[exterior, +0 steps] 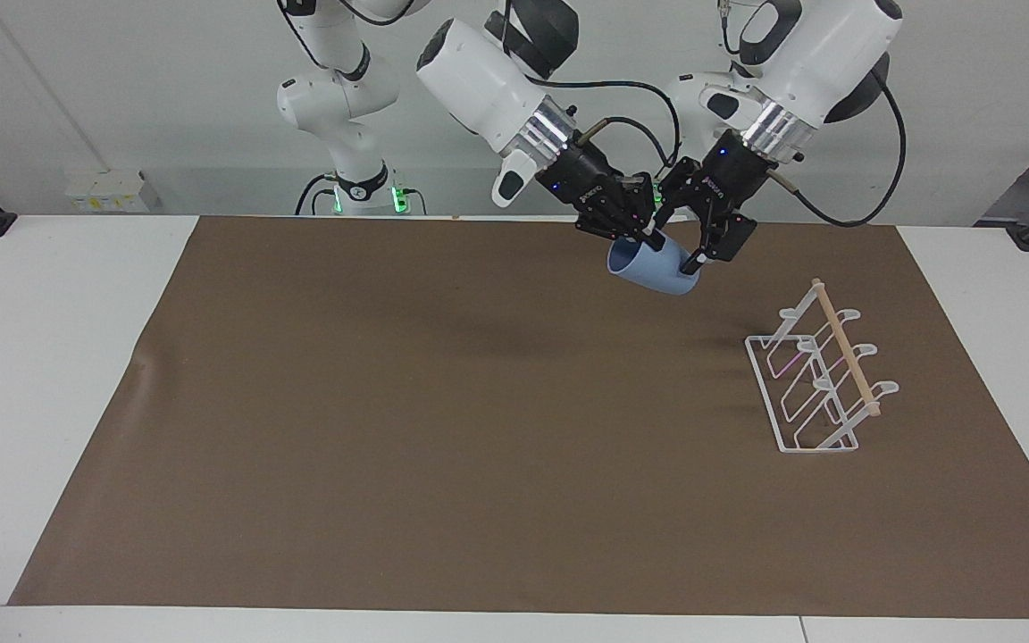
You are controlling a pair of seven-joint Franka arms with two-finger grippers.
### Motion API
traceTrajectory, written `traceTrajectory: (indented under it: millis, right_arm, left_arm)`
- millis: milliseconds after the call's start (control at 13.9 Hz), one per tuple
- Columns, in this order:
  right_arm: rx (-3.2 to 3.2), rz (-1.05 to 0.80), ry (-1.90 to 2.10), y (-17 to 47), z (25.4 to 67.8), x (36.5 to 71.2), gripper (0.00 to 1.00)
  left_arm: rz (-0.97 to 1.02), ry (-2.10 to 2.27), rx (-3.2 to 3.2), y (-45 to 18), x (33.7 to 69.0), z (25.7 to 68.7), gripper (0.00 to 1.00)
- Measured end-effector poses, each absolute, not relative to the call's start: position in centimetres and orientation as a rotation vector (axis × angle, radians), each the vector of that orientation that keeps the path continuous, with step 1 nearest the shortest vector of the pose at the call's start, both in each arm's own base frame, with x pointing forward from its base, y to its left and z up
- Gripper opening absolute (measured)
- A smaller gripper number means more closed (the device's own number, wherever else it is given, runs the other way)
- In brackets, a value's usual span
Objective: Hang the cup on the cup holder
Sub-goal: 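Close the left gripper on the blue cup held by the right gripper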
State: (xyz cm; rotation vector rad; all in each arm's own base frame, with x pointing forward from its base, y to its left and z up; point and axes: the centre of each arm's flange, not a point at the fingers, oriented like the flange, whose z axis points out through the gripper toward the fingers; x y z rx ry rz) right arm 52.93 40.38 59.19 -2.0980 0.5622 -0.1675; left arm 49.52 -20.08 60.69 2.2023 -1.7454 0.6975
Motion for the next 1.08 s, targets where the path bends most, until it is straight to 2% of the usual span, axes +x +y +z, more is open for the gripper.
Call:
traceTrajectory:
  millis: [648, 1080]
  right_arm:
    - [-2.098, -0.167, 0.563, 40.4, 59.1, 52.9, 0.05]
    - [-2.099, -0.166, 0.562, 40.4, 59.1, 52.9, 0.05]
  left_arm:
    - [0.682, -1.705, 2.34, -22.7, 48.8, 61.1, 1.0]
    - [0.683, -1.73, 2.32, -23.7, 49.9, 59.1, 1.0]
